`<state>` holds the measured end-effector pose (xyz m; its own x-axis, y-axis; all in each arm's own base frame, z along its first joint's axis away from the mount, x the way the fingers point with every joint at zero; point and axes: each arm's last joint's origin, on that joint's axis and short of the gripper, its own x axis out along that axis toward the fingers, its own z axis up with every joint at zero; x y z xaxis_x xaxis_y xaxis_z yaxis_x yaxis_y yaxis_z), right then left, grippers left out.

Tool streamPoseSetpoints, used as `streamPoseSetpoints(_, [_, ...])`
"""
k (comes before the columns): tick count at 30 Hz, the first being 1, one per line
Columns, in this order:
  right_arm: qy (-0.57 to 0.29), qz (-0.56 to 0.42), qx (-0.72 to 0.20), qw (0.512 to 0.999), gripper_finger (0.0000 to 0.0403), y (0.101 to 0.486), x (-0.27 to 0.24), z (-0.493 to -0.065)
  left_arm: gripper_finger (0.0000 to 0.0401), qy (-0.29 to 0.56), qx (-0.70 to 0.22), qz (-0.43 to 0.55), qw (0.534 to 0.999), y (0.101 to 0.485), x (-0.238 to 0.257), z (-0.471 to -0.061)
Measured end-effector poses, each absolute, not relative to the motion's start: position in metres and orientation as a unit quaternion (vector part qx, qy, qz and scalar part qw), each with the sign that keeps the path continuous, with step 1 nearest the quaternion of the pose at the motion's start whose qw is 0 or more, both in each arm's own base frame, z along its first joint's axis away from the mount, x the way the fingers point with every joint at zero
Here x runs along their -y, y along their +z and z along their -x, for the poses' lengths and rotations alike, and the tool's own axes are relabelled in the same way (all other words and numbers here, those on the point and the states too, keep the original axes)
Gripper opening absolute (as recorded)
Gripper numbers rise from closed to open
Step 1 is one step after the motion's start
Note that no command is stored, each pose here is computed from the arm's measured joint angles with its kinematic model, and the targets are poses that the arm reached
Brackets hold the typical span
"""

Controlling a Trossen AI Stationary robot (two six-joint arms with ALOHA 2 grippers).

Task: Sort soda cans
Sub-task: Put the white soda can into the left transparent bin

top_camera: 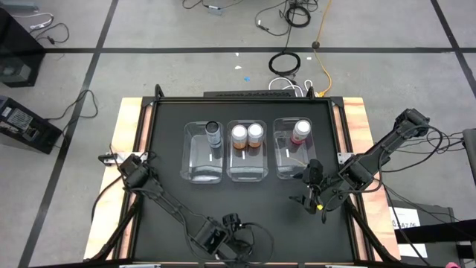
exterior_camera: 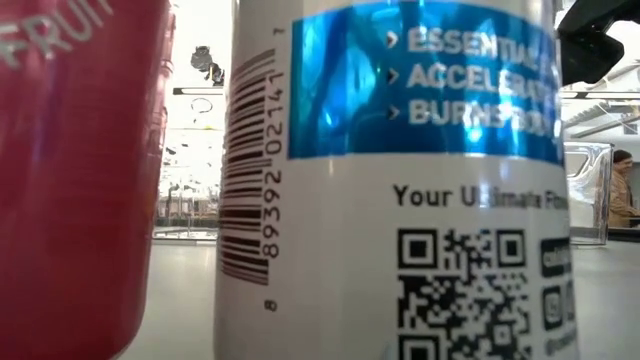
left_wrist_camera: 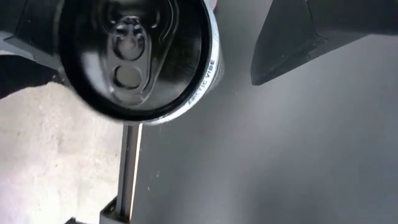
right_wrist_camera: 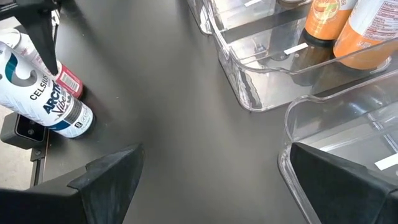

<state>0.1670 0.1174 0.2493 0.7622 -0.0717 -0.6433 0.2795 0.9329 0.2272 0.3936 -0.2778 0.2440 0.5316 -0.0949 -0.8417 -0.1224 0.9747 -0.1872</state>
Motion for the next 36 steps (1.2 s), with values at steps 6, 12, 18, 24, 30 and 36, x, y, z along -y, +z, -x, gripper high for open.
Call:
streamPoseSetpoints(6, [-0.095, -0.156, -0.332, 0.925, 0.0394, 0.2493, -0.1173, -0.167, 0.0377, 0.004, -0.493, 0.1, 0.865, 0.2356, 0.2802, -0.3947])
streamPoseSetpoints(12, [-0.096, -0.155, -0.333, 0.925, 0.0394, 0.2491, -0.1171, -0.1668, 0.031, 0.002, -0.491, 0.098, 0.865, 0.2359, 0.2803, -0.395])
streamPoseSetpoints(18, [-0.097, -0.152, -0.335, 0.925, 0.0394, 0.2486, -0.1168, -0.1664, 0.027, 0.001, -0.491, 0.098, 0.866, 0.236, 0.2801, -0.3954])
streamPoseSetpoints(24, [-0.093, -0.143, -0.336, 0.926, 0.0394, 0.2486, -0.1169, -0.1664, 0.0285, -0.001, -0.486, 0.102, 0.868, 0.2366, 0.2805, -0.3965])
streamPoseSetpoints(30, [-0.093, -0.142, -0.336, 0.926, 0.0394, 0.2487, -0.1168, -0.1664, 0.029, 0.002, -0.484, 0.107, 0.869, 0.2369, 0.2796, -0.3976])
streamPoseSetpoints(36, [-0.093, -0.143, -0.336, 0.926, 0.0394, 0.2487, -0.1169, -0.1664, 0.0291, 0.011, -0.481, 0.112, 0.869, 0.2382, 0.2729, -0.4022])
